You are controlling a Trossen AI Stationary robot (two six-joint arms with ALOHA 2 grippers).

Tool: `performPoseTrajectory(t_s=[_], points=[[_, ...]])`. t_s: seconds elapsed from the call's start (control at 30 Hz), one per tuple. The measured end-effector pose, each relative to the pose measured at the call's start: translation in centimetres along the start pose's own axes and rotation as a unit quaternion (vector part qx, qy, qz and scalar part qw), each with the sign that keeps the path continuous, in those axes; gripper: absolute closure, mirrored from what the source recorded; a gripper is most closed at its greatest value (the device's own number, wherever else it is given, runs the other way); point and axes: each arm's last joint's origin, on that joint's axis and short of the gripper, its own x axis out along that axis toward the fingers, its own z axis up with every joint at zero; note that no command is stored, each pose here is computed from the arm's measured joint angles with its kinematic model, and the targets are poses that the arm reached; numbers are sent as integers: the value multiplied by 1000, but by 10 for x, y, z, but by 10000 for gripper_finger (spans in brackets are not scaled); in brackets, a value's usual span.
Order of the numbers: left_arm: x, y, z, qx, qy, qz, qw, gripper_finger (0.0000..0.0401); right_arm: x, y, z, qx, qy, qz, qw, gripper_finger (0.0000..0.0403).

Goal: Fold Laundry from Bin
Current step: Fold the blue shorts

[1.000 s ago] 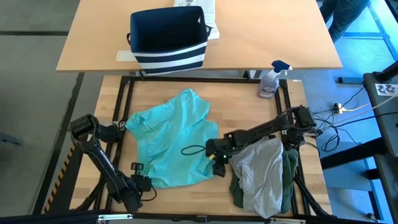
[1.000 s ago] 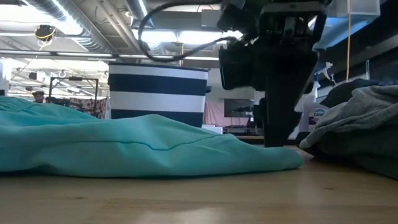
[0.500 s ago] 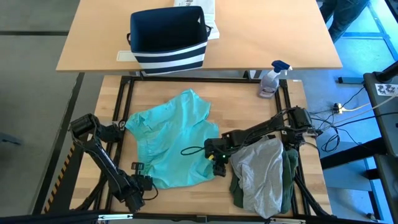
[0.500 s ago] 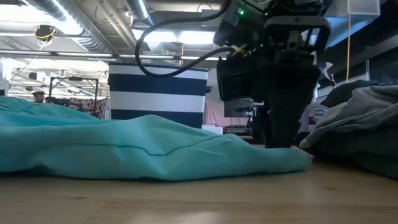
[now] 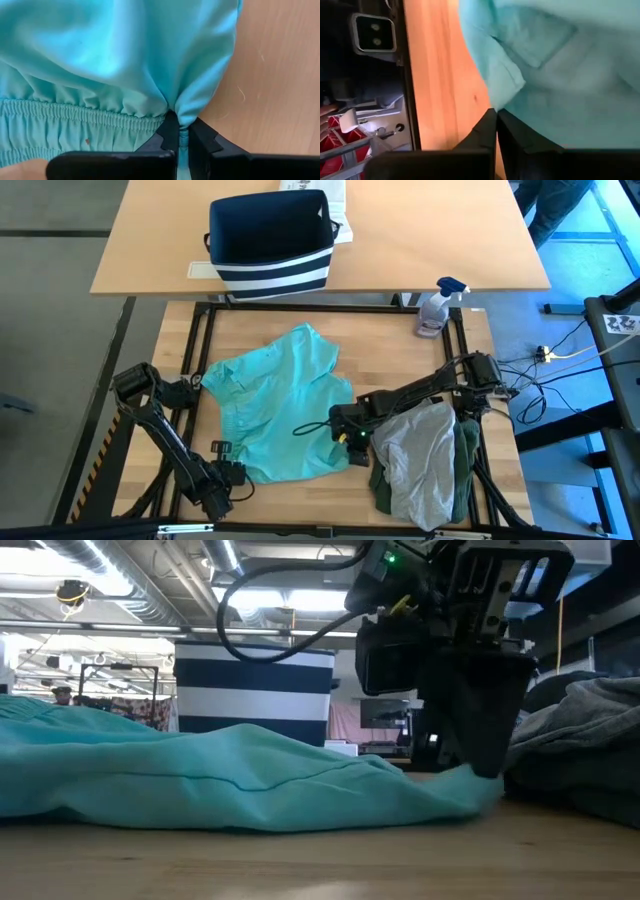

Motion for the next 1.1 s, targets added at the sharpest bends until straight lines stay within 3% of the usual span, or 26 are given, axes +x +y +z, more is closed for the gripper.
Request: performPoseTrajectory(t_s=[0.33, 0.63, 0.77, 0.93, 1.1], points=[[0, -1, 0, -19, 7, -12, 1000, 390, -3, 29, -25, -21, 64, -16, 998, 400], [0, -2, 1, -19, 5, -18, 1000, 390, 1, 59, -40, -34, 94, 22, 995, 376], [0, -2, 1, -19, 5, -18, 1000, 390, -4, 59, -36, -34, 68, 8, 997, 339], [0, -2, 1, -20, 6, -19, 1000, 390, -10, 54, -21, -56, -15, -42, 997, 286], [0, -2, 2, -22, 9, -23, 999, 390, -6, 49, -12, -75, -71, -88, 991, 257]])
